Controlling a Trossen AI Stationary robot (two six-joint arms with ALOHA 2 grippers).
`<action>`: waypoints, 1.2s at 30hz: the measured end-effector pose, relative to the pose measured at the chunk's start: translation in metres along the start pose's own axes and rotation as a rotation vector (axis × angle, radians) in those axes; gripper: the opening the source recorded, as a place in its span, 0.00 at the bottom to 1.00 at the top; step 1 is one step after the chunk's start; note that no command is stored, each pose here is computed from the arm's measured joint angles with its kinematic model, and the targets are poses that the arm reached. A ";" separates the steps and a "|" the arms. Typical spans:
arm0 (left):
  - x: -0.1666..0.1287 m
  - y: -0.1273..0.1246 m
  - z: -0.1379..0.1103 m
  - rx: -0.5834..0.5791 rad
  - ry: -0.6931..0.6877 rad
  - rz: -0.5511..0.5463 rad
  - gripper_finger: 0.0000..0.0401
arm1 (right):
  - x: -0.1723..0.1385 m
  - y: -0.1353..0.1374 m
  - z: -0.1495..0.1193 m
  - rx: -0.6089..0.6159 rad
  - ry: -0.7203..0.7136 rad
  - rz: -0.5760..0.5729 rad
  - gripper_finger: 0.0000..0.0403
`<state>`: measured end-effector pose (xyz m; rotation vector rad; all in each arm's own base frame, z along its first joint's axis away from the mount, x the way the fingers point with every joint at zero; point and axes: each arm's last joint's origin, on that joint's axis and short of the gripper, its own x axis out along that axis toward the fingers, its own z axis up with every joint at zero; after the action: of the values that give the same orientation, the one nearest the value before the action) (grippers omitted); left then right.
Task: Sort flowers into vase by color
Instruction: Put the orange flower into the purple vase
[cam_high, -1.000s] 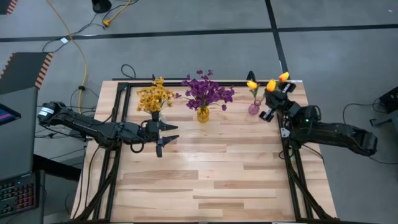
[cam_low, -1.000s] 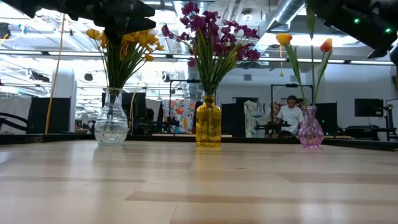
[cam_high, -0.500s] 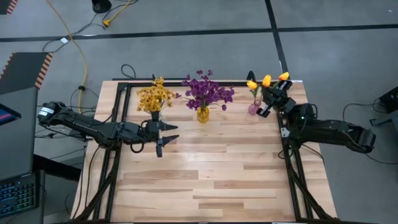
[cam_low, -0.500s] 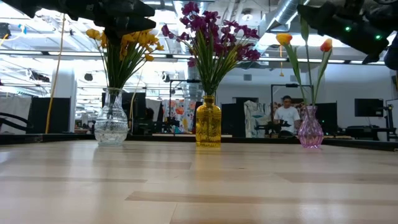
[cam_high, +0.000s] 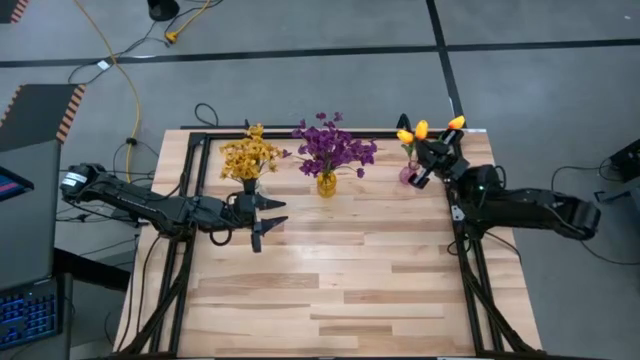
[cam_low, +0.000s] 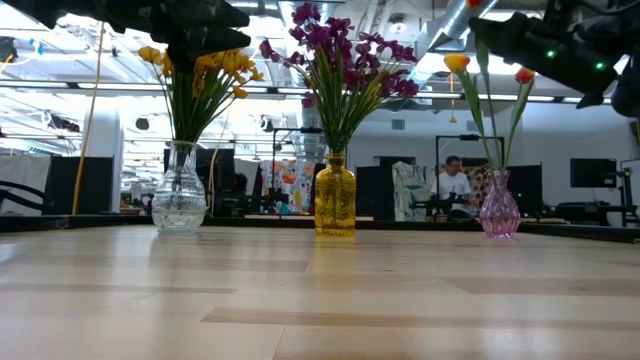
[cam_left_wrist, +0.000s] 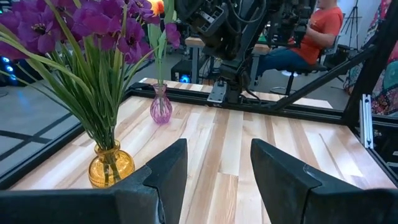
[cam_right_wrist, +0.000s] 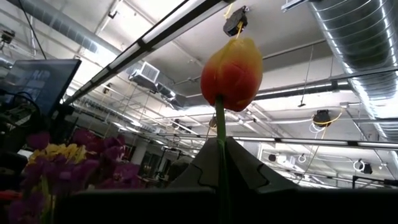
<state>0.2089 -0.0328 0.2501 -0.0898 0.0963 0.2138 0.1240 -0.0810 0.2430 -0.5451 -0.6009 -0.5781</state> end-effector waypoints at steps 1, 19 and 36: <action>0.000 0.000 0.000 -0.004 0.000 0.000 0.41 | 0.000 0.000 -0.001 0.000 0.001 0.000 0.09; 0.000 0.000 0.000 -0.014 -0.002 0.012 0.41 | 0.000 -0.005 -0.007 -0.022 0.046 -0.048 0.11; 0.000 0.000 0.000 -0.014 -0.002 0.011 0.41 | 0.000 -0.005 -0.007 -0.023 0.045 -0.049 0.12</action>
<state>0.2088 -0.0325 0.2501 -0.1031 0.0938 0.2259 0.1235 -0.0888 0.2394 -0.5386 -0.5667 -0.6421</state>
